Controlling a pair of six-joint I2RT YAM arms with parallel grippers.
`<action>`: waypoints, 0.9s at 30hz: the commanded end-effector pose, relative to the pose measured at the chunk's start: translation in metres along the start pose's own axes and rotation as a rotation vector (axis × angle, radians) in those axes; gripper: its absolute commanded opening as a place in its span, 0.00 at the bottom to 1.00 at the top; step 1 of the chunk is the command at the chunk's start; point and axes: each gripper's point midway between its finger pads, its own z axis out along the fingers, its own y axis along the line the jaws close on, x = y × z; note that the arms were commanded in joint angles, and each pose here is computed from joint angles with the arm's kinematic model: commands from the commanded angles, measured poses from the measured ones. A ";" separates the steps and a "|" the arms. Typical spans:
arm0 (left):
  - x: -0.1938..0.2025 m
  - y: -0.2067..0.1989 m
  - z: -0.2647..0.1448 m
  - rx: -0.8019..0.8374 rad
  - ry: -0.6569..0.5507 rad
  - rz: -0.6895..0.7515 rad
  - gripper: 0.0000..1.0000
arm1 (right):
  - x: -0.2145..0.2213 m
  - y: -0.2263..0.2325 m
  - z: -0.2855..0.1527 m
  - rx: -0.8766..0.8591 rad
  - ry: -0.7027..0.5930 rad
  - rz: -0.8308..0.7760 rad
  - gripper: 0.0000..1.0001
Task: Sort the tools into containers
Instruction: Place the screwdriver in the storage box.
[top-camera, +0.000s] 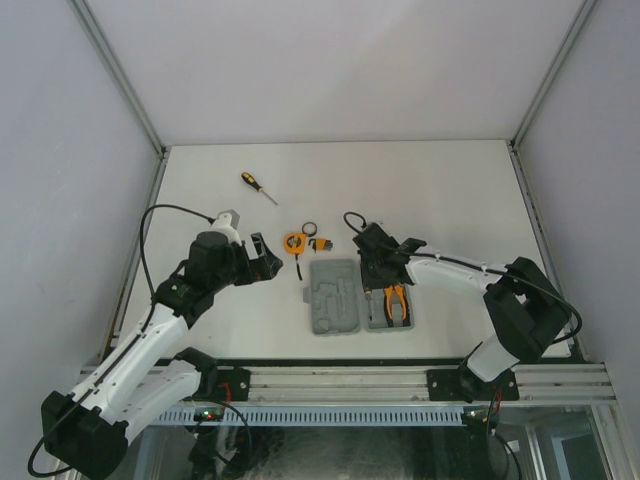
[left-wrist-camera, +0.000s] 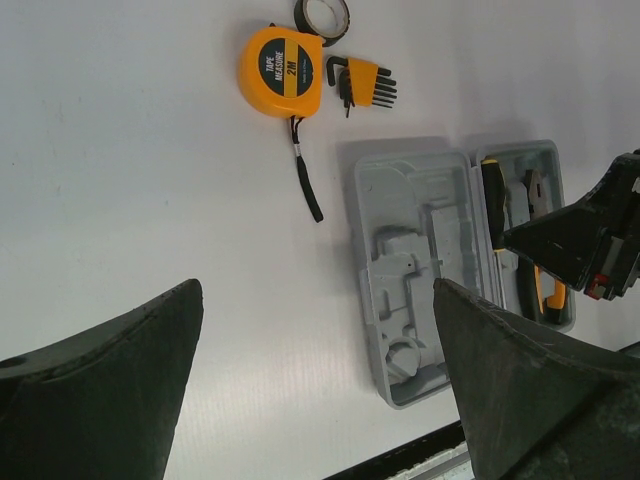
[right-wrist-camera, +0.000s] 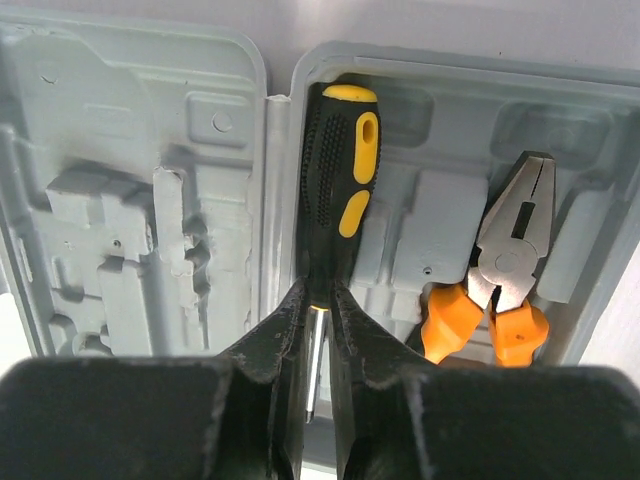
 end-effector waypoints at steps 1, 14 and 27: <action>-0.002 -0.003 0.002 0.024 -0.017 -0.010 1.00 | 0.002 0.002 0.002 -0.005 0.005 0.005 0.10; -0.002 -0.002 0.003 0.020 -0.016 -0.009 1.00 | 0.008 -0.006 0.014 0.059 0.049 -0.018 0.07; -0.001 -0.002 0.006 0.021 -0.013 -0.014 1.00 | 0.042 -0.026 0.034 0.179 0.230 -0.072 0.00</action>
